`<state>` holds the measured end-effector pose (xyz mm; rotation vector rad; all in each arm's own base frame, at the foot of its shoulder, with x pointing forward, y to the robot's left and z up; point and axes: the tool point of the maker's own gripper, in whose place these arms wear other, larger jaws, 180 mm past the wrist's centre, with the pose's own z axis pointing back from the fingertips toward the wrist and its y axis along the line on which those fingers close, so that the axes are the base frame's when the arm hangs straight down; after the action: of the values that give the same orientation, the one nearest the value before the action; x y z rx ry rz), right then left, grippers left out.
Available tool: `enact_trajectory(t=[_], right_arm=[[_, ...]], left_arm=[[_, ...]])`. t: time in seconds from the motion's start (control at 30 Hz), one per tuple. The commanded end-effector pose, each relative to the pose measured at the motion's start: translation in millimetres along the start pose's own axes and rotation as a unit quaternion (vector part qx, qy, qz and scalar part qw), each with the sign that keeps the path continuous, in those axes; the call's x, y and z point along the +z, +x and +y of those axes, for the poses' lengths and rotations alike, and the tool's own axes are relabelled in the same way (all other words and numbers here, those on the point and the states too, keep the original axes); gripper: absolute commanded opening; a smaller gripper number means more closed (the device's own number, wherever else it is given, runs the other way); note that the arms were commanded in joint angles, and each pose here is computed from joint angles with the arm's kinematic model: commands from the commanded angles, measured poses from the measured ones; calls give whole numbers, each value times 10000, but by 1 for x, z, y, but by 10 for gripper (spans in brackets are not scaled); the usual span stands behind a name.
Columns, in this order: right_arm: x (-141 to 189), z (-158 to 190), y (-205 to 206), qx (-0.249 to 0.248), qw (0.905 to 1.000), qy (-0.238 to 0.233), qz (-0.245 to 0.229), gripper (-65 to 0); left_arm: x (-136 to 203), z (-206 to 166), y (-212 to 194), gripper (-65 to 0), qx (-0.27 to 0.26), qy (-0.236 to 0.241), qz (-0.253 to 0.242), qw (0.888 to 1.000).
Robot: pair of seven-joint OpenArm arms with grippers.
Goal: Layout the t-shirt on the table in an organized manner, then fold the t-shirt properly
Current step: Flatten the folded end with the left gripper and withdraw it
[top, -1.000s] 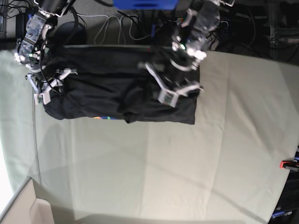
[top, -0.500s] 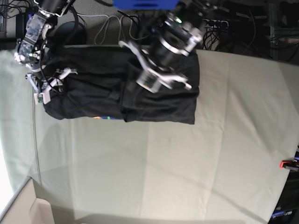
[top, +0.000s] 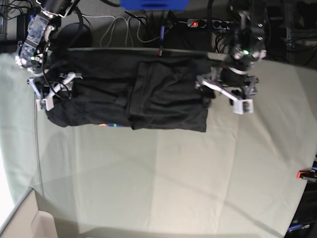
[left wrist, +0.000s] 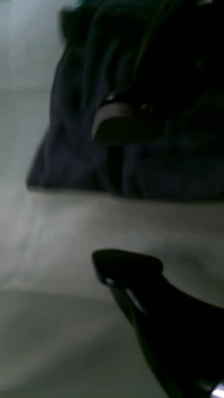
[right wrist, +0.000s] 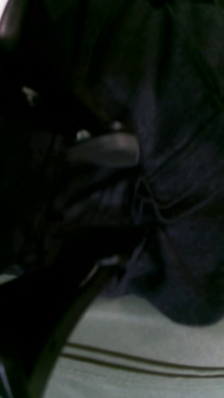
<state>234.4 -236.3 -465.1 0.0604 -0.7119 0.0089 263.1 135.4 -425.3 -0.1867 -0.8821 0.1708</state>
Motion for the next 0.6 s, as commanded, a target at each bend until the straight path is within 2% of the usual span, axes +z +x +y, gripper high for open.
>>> enact_trajectory(t=[0.0, 0.07, 0.23, 0.37, 0.57], right_arm=[[7, -10, 7, 35, 9998, -122, -122, -231], [16, -21, 12, 6, 9992, -314, -244, -207], [25, -33, 19, -79, 9978, -537, -379, -206], [25, -33, 17, -98, 9979, -541, -355, -206], [11, -25, -11, -364, 9988, -339, -29, -206]], left_arm=[[-1, 2, 7, -147, 90, -21, -125, 9999], [-5, 5, 3, -147, 185, 8, -59, 9998], [-5, 13, 2, -147, 74, 38, -20, 10000], [-3, 17, 5, -147, 63, 75, -66, 9999], [0, 27, 11, -147, -106, 129, -104, 9998]])
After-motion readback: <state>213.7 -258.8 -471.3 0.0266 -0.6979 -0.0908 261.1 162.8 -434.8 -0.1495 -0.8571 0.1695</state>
